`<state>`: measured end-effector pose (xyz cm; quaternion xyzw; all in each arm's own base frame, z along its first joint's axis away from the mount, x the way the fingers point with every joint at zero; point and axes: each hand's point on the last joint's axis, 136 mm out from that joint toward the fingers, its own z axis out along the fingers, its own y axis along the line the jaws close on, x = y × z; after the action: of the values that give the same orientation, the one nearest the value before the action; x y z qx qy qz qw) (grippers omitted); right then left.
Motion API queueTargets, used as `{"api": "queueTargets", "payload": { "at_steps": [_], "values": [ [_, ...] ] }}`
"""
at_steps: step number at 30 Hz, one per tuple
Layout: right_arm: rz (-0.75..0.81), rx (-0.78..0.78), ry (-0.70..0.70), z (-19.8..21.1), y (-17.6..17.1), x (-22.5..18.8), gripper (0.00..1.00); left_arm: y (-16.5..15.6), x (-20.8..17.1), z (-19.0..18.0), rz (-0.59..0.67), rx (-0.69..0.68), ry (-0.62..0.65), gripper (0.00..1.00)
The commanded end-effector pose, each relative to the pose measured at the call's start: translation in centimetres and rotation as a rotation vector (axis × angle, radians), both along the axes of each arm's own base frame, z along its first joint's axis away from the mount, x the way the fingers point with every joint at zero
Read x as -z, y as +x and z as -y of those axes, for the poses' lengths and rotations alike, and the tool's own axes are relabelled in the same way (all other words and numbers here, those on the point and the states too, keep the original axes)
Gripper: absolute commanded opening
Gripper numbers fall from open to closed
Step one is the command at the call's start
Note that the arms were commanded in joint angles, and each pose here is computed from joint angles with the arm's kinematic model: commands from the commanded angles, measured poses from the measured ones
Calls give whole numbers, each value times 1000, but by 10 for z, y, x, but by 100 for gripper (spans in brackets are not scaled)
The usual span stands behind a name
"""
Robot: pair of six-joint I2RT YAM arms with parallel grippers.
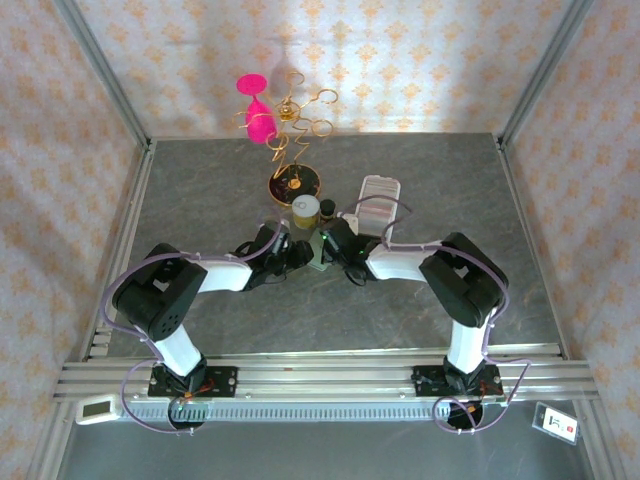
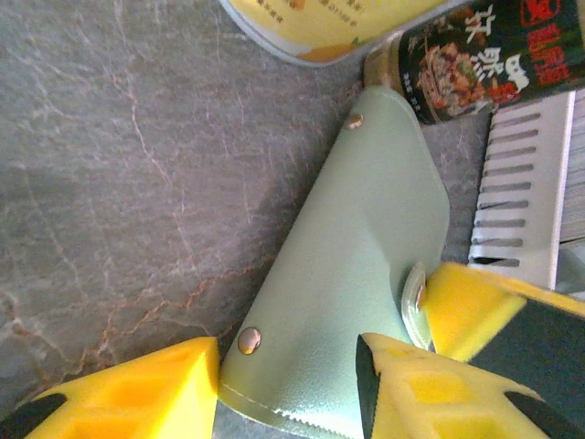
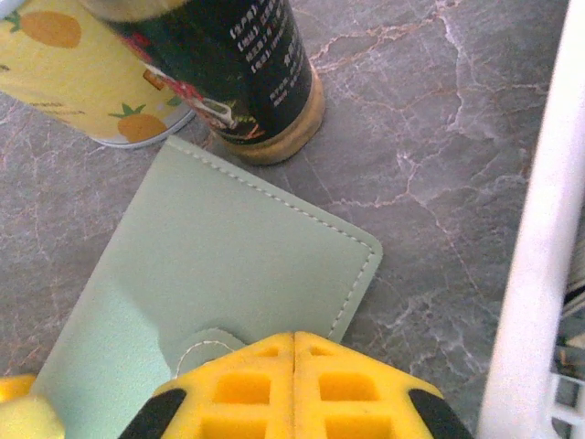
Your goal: Put the credit cards into the card holder
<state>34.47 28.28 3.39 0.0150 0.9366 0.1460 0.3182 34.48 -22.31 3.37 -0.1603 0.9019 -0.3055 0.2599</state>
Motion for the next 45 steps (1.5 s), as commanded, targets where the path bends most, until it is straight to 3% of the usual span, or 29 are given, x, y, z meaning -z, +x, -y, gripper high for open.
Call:
{"api": "queueTargets", "payload": {
  "at_steps": [1, 24, 36, 45],
  "values": [
    [-24, 6, 16, 4, -8, 1, 6, 6, -3, -7, 24, -32, 61, 42],
    [-24, -1, 56, 4, -14, -6, 6, 5, 2, -17, 19, -60, 154, 46],
    [-35, -10, 83, 3, -19, -1, 6, -3, 0, 11, 2, 46, 34, 46],
    [-35, -7, 106, 4, -23, -5, 6, -12, -39, 25, 72, 76, -100, 38]
  ]
}}
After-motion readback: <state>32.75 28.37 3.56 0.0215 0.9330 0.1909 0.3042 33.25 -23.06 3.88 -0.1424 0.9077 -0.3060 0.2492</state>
